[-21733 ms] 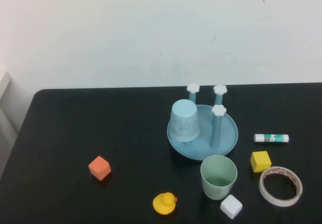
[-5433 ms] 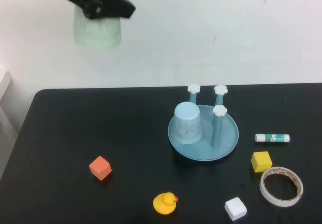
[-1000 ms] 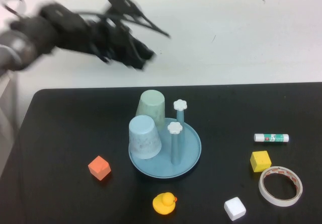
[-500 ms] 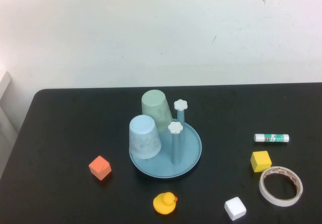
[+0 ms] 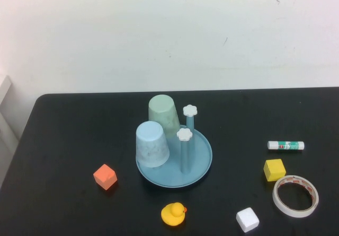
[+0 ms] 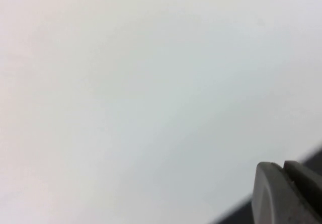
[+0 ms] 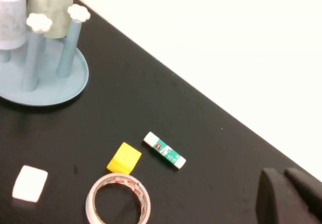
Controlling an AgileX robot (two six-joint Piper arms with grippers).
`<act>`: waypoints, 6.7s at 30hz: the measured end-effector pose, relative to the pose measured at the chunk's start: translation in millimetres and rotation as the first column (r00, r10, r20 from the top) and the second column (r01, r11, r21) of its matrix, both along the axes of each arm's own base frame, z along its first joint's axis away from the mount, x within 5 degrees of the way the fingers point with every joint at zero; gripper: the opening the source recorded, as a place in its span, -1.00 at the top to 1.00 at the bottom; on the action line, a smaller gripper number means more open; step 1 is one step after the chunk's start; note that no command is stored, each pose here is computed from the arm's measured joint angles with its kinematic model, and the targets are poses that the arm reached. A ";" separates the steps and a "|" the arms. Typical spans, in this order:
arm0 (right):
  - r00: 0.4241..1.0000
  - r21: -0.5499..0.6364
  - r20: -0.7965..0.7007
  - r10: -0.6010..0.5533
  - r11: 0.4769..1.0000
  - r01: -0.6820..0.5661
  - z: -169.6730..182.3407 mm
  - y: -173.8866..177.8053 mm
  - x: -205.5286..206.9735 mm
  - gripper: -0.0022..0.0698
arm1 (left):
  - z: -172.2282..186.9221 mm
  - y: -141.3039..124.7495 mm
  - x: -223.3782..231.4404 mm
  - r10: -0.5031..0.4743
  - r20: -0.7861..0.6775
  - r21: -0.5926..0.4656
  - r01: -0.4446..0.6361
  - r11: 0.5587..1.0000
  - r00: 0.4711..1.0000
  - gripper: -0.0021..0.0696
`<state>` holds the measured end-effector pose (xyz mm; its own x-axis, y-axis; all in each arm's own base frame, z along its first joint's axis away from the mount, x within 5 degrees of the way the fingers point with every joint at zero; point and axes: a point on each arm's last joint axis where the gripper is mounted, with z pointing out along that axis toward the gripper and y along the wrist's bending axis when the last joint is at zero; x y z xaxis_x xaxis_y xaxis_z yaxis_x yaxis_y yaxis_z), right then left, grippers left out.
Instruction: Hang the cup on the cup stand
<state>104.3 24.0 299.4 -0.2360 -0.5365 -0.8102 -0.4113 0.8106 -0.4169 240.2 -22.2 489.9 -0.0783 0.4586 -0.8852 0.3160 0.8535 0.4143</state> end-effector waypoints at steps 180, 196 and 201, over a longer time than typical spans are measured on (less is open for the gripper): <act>0.916 0.351 -0.030 -0.400 0.854 0.384 -130.8 -24.6 -52.2 0.95 | -313.6 13.0 -188.1 0.175 -0.223 -0.496 -0.266 0.827 0.959 0.94; 0.915 0.352 -0.026 -0.403 0.853 0.386 -130.7 -24.9 -52.6 0.95 | -313.6 13.0 -188.1 0.175 -0.224 -0.499 -0.267 0.824 0.959 0.94; 0.915 0.351 -0.027 -0.403 0.853 0.386 -130.8 -24.9 -52.6 0.95 | -313.6 13.0 -188.1 0.175 -0.224 -0.499 -0.267 0.824 0.959 0.94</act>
<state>51.6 -0.9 168.5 -0.3275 -0.0937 -0.9402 -0.0141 0.9954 -0.0943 52.1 -9.2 176.3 -0.2840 -0.1122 -0.9522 0.1152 0.9819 -0.1500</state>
